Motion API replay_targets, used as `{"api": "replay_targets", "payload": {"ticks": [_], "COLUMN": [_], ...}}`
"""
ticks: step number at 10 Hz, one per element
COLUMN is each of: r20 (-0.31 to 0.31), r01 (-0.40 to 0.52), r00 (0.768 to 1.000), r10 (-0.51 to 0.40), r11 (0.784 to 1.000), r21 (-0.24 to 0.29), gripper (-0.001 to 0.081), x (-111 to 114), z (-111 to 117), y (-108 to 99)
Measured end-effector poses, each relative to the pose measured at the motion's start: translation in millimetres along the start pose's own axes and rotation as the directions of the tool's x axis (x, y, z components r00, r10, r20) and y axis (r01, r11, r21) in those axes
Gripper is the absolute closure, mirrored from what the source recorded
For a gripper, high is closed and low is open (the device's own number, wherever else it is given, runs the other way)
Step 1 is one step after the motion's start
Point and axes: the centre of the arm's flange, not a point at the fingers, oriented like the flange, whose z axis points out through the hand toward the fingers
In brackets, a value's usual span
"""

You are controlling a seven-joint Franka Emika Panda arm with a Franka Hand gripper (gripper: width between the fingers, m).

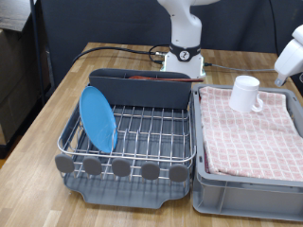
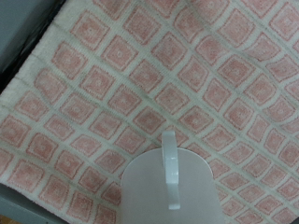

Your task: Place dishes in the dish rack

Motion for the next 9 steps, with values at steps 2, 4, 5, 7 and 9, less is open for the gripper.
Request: {"api": "replay_targets", "payload": {"ticks": [2, 4, 5, 7, 9], "r20": [0.000, 0.005, 0.008, 0.016, 0.023], "r01": [0.014, 0.026, 0.030, 0.036, 0.039], "r00": [1.000, 1.000, 1.000, 0.999, 0.999], "r10": [-0.014, -0.026, -0.029, -0.036, -0.039], "r11": [1.000, 0.999, 0.999, 0.999, 0.999], "r21": [-0.020, -0.025, -0.024, -0.024, -0.025], "gripper": [0.0003, 0.0003, 0.0003, 0.0003, 0.0003], "x": [1.8, 2.2, 1.6, -0.3, -3.3], "z": [12.8, 26.8, 33.6, 46.3, 56.7], "y": [-5.0, -9.7, -11.4, -13.8, -14.0]}}
